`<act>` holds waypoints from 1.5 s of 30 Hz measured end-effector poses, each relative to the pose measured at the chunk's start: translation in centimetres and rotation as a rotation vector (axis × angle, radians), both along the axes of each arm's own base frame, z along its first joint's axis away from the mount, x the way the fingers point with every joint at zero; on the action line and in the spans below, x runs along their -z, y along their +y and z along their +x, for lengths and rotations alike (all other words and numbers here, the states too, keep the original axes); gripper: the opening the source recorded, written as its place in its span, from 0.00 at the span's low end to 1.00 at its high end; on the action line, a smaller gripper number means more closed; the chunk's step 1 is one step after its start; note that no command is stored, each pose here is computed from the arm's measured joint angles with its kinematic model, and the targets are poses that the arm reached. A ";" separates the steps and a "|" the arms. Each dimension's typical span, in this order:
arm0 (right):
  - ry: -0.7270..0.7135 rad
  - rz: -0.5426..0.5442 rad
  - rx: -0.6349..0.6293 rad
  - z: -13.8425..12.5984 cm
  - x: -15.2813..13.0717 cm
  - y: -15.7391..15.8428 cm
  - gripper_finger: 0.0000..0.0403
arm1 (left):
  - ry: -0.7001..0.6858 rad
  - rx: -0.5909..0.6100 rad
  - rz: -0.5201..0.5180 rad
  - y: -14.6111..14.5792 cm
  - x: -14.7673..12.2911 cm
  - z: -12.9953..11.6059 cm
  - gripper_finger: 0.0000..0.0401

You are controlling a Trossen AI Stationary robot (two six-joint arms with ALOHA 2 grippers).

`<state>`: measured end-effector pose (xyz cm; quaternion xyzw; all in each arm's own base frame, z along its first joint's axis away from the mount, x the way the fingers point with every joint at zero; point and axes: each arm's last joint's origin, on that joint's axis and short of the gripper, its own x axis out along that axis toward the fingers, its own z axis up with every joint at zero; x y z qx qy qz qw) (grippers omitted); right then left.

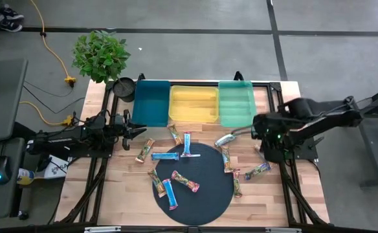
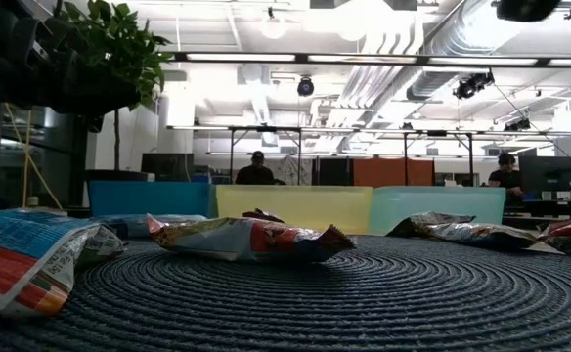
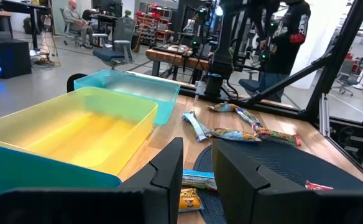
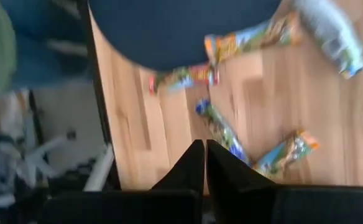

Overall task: Pick and place Granola Bars by type
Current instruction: Put the violet granola bar into the green bin

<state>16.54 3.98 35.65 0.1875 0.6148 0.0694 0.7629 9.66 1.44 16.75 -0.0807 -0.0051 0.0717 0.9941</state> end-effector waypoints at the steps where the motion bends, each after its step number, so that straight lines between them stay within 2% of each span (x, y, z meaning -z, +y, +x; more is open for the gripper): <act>1: 0.021 -0.005 -0.021 -0.1 0.5 0.3 0.00 | 0.000 0.000 0.000 0.0 0.0 0.0 0.21; 8: 0.090 -0.106 -0.121 -0.2 5.1 2.4 0.00 | 0.000 0.000 0.000 0.0 0.0 0.0 0.21; 18: 0.122 -0.120 -0.249 -1.1 11.8 5.0 0.00 | 0.000 0.000 0.000 0.0 0.0 0.0 0.21; 23: 0.148 -0.172 -0.276 -1.9 13.8 5.2 0.00 | 0.001 0.000 0.000 0.0 0.0 0.0 0.21; 30: 0.113 -0.164 -0.268 -1.7 14.8 5.3 0.01 | 0.000 0.000 0.000 0.0 0.0 0.0 0.21; 35: 0.056 -0.162 -0.267 -1.3 14.7 5.5 0.12 | 0.000 0.001 0.000 0.0 0.0 0.0 0.21; 40: 0.005 -0.182 -0.264 -0.9 14.7 5.6 0.32 | 0.000 0.001 0.000 0.0 0.0 0.0 0.21; 45: -0.040 -0.261 -0.285 -0.7 14.7 5.5 0.52 | 0.000 0.001 0.000 0.0 0.0 0.0 0.21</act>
